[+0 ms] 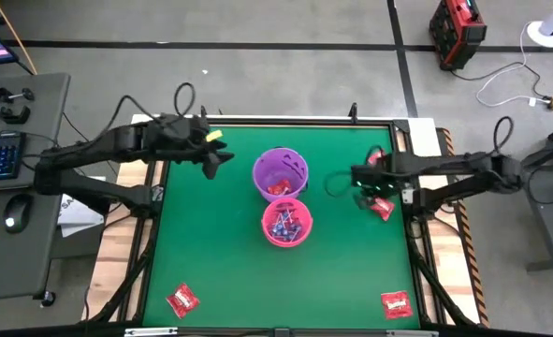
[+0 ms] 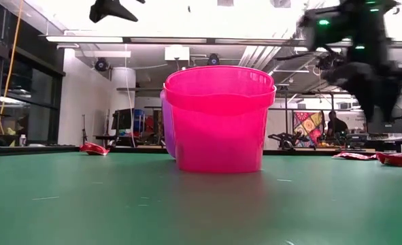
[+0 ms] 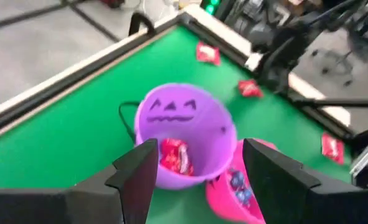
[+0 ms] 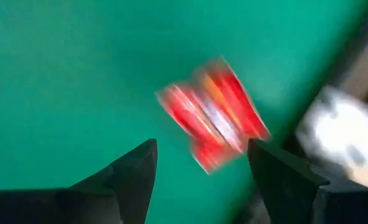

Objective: Sort candy by brand, put in halloween buckets
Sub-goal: Put the red candy into the purple bucket

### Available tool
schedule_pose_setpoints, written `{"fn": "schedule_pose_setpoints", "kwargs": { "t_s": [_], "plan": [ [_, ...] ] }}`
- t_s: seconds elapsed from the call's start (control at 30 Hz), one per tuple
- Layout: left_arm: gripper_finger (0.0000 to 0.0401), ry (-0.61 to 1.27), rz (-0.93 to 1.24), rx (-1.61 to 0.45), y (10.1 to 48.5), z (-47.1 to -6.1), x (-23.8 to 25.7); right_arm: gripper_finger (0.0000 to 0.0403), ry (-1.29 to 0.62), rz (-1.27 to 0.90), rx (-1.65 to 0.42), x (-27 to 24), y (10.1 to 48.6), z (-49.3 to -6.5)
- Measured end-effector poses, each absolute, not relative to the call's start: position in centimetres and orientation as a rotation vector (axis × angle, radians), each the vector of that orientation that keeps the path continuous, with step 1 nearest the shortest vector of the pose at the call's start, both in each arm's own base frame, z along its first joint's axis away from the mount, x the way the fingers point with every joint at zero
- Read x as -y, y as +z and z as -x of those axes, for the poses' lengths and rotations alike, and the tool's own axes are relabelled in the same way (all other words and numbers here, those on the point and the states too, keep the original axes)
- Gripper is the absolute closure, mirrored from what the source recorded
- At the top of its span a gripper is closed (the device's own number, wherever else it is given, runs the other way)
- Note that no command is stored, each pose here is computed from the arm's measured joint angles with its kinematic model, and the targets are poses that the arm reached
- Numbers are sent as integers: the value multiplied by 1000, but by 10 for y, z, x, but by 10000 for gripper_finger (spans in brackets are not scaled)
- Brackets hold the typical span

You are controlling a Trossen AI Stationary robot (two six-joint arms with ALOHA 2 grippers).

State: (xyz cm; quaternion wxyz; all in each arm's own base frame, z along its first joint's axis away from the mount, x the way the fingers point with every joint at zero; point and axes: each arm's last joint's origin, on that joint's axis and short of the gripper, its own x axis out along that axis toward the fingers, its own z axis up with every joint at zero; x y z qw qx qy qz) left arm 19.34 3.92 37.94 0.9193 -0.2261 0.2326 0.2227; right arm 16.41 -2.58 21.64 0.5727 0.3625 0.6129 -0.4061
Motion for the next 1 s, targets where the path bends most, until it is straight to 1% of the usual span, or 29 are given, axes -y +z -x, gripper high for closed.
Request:
{"fn": "schedule_pose_setpoints", "kwargs": {
  "t_s": [0.07,0.13,0.2,0.27,0.37,0.43,0.6,0.77,0.83,0.87,0.93,1.0],
  "plan": [
    [176,446,462,-456,383,-189,-37,168,-1020,-776,-1453,36,214,-174],
    [176,444,462,-453,384,-187,-36,174,-1044,-757,-1504,45,208,-183],
    [176,432,464,-456,384,-185,-35,179,-1015,-751,-1562,52,201,-192],
    [176,416,463,-460,384,-185,-33,182,-991,-711,-1686,55,188,-195],
    [176,396,458,-468,384,-186,-30,182,-904,-670,-1868,56,173,-198],
    [176,381,440,-474,384,-186,-29,183,-853,-628,-1948,56,163,-201],
    [176,360,425,-480,384,-186,-26,183,-732,-614,-2021,57,141,-211],
    [176,317,413,-492,384,-186,-25,183,-754,-576,-2113,60,121,-213],
    [176,313,413,-494,384,-186,-25,188,-736,-560,-2150,60,115,-214],
    [176,313,412,-496,384,-186,-25,195,-726,-552,-2168,60,112,-214],
    [176,312,406,-500,383,-186,-25,225,-690,-524,-2198,58,109,-213],
    [176,313,405,-507,383,-186,-25,277,-678,-505,-2214,55,107,-212]
  ]
}}
